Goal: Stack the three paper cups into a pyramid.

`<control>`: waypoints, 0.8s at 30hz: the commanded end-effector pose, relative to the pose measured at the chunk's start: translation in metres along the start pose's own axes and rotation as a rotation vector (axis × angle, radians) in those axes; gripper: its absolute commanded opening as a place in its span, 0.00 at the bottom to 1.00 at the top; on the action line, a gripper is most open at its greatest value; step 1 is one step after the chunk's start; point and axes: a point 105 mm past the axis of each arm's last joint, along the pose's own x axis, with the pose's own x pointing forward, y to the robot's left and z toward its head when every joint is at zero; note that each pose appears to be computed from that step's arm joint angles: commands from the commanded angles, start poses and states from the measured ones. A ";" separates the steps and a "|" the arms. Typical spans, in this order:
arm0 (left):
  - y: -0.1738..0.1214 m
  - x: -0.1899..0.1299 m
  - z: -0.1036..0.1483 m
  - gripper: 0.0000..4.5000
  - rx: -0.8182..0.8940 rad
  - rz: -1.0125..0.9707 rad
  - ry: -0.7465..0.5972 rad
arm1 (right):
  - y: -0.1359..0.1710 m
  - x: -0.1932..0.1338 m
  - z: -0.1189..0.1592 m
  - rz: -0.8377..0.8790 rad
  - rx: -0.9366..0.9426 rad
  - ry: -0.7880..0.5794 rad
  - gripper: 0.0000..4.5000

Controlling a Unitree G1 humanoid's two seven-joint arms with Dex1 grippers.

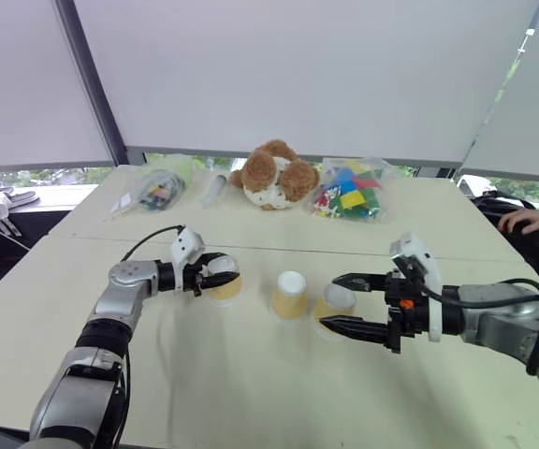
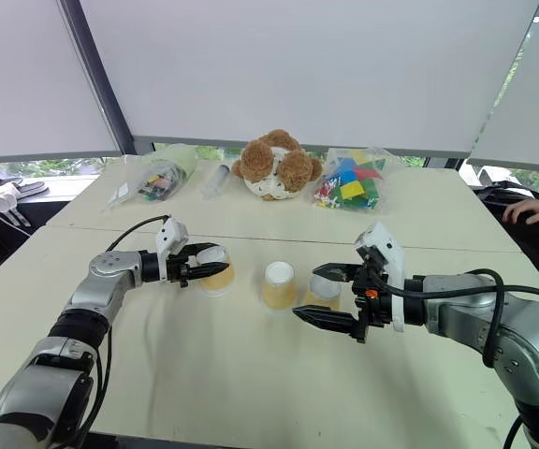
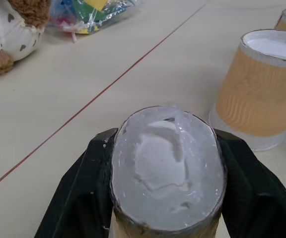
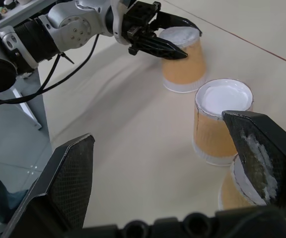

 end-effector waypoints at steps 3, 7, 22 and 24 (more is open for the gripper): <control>0.016 -0.014 0.046 0.47 0.053 -0.014 -0.059 | -0.001 -0.010 0.006 -0.043 -0.047 -0.003 1.00; 0.021 -0.018 0.092 0.47 0.093 -0.103 -0.067 | -0.014 -0.023 0.000 -0.105 -0.041 0.039 1.00; -0.049 0.105 0.145 0.47 0.092 -0.430 -0.122 | -0.016 -0.054 -0.005 -0.255 -0.010 0.026 1.00; -0.058 0.110 0.140 0.47 0.081 -0.474 -0.122 | -0.013 -0.054 -0.004 -0.267 -0.006 0.018 1.00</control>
